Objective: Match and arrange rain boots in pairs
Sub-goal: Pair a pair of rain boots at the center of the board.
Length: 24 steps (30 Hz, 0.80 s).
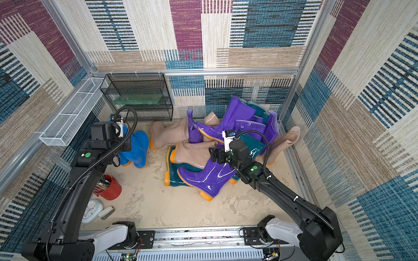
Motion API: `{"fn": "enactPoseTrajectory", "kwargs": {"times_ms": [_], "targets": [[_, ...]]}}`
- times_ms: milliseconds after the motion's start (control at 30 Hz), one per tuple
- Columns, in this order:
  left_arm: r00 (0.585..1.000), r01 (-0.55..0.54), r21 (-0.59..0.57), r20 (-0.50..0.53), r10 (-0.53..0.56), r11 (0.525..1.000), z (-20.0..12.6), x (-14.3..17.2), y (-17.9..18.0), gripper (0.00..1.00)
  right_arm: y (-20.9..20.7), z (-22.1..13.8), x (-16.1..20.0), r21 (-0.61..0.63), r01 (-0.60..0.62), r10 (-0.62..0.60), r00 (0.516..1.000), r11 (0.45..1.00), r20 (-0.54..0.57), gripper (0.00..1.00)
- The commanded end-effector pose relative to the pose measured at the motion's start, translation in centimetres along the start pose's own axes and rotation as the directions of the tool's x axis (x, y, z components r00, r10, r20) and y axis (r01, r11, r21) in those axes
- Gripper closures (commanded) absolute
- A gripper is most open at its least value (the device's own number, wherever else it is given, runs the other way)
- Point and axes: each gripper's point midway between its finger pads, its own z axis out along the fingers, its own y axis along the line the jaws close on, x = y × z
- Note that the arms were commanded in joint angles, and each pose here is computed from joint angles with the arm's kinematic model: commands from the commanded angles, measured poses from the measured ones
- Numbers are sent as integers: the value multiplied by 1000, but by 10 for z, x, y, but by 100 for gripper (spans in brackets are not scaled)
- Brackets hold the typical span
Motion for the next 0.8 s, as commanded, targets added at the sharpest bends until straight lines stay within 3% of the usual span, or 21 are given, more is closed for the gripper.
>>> {"fn": "enactPoseTrajectory", "kwargs": {"times_ms": [0,200,467,767], "targets": [[997,2,-50,75,2,999,6,-27,8,100,7,0,-11,-28,-7,8,999,1000,36,5],[998,-16,-84,61,21,996,34,-32,12,100,7,0,-10,-29,-14,15,999,999,34,5],[989,48,-78,141,-36,996,9,-51,20,100,5,2,-8,-17,-3,4,1000,1000,24,5],[989,123,-93,97,-114,988,30,-51,36,100,7,12,-4,-30,-8,8,1000,1000,5,5]]}}
